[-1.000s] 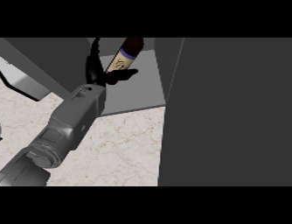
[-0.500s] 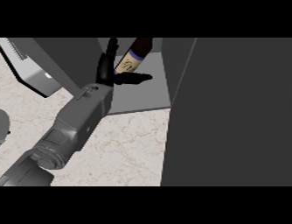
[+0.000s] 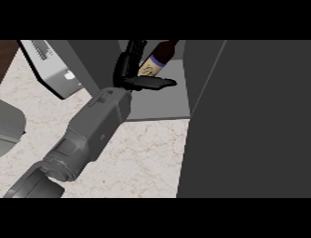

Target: Pick up the wine, place it into the cabinet and close the cabinet

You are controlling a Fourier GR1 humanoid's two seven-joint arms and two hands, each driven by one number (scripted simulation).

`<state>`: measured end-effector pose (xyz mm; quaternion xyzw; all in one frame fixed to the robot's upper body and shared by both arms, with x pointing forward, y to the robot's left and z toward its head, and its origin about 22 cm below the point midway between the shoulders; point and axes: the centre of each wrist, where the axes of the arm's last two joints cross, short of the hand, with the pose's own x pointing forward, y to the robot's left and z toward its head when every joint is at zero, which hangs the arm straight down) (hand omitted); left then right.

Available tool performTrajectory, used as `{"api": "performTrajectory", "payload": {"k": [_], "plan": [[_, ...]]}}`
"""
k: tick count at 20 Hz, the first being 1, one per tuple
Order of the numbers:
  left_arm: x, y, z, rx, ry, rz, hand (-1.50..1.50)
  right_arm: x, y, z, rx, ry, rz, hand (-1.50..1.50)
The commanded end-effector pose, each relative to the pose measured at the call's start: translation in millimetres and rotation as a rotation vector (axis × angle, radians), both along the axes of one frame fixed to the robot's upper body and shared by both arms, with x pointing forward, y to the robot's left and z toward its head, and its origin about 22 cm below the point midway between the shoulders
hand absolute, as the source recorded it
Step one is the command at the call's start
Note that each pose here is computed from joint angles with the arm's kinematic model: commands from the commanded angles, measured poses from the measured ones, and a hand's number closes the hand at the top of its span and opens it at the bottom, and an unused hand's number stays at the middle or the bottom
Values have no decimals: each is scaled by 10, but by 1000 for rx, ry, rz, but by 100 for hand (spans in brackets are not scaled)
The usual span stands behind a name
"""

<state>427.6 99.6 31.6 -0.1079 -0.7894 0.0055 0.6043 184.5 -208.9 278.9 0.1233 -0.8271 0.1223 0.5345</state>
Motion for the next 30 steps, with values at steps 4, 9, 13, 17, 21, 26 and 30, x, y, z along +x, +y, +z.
{"api": "performTrajectory", "payload": {"k": [4, 9, 13, 17, 21, 26, 30], "plan": [[5, 183, 45, -1, -38, -81, -150, -206, -79, 57, 12, -19, -49, -150], [-138, -414, 373, -10, -70, -119, -150, -87, -98, 50, -8, 17, -82, -150], [-367, -527, 368, 16, -100, -180, -150, -224, 29, 60, 7, -6, -59, -150], [-688, -664, 493, -36, -91, -201, -150, -169, -5, 133, -10, -3, -43, -150], [-1128, -805, 512, -62, -54, -178, -150, -152, -13, 113, 0, -2, -46, -150], [-1512, -833, 580, -127, -55, -130, -150, -245, 28, 77, -21, -14, -22, -150], [-1904, -888, 522, -164, -52, -77, -150, -334, 69, 94, -2, -22, -25, -150]]}}
